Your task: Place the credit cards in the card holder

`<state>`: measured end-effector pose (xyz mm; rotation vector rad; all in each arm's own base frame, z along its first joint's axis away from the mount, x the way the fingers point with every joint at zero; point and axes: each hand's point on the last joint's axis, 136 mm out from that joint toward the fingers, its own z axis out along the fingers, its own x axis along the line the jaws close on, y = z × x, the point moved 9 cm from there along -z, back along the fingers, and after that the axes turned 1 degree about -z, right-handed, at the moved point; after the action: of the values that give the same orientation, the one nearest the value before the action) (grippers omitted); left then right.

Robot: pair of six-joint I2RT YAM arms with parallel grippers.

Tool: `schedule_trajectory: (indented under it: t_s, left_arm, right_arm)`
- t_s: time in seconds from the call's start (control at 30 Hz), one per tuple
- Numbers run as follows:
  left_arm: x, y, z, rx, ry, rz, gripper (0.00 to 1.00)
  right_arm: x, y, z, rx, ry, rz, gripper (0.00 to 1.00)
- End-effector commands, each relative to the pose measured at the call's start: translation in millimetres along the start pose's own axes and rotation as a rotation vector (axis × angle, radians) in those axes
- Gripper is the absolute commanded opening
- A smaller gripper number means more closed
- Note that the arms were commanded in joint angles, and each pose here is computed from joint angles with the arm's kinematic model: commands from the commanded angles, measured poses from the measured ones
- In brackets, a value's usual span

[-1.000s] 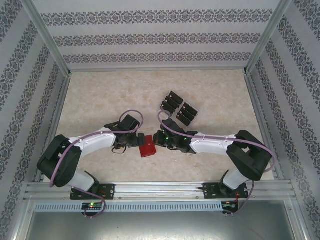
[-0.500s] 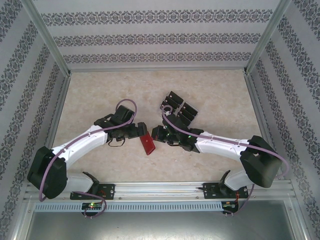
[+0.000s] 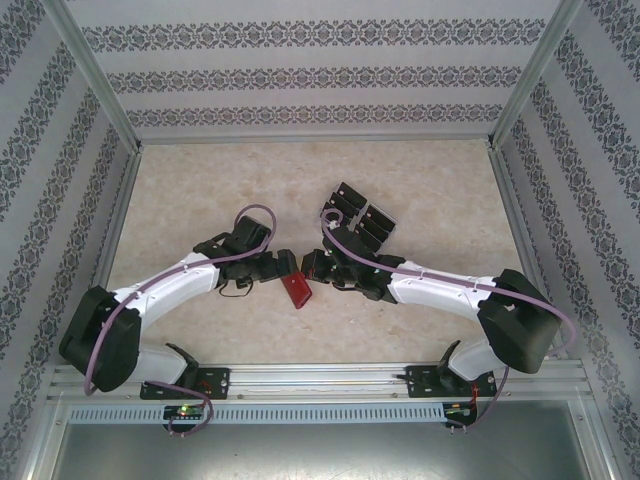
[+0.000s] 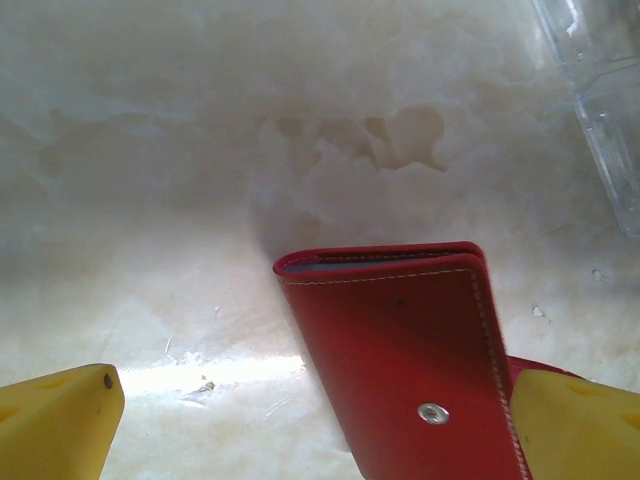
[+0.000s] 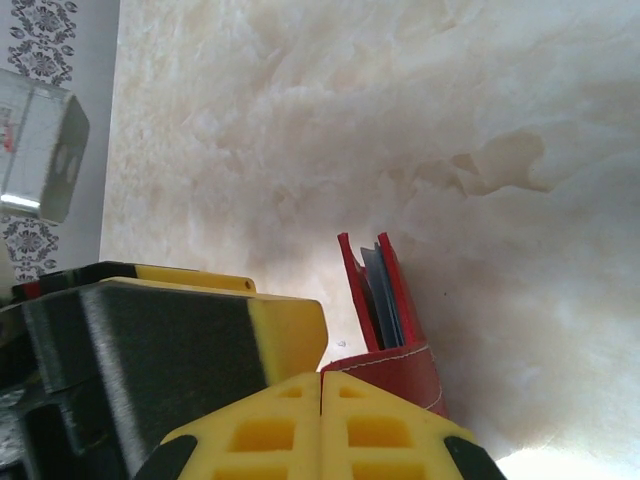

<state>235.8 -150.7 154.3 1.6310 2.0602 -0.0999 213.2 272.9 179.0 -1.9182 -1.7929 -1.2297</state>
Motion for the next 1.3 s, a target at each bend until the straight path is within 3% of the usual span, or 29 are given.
schedule_trajectory:
  t_s: [0.0,0.4,0.97,1.27]
  left_arm:
    - [4.5,0.1,5.5,-0.003,-0.004,-0.033,1.0]
    - [-6.6,6.3,3.4,-0.071,-0.094,-0.127,1.0]
    - [-3.7,-4.4,26.8,0.0,-0.028,-0.112,1.0]
    - [-12.7,4.0,6.3,-0.092,-0.098,-0.148,1.0]
  right_arm:
    - [4.6,3.1,0.9,-0.017,-0.004,-0.01,0.0]
    - [3.4,2.6,1.8,-0.019,-0.002,-0.004,0.0]
    - [4.5,2.9,2.2,-0.02,0.0,-0.008,0.0]
    - [14.2,5.5,-8.3,-0.035,0.036,-0.012,0.0]
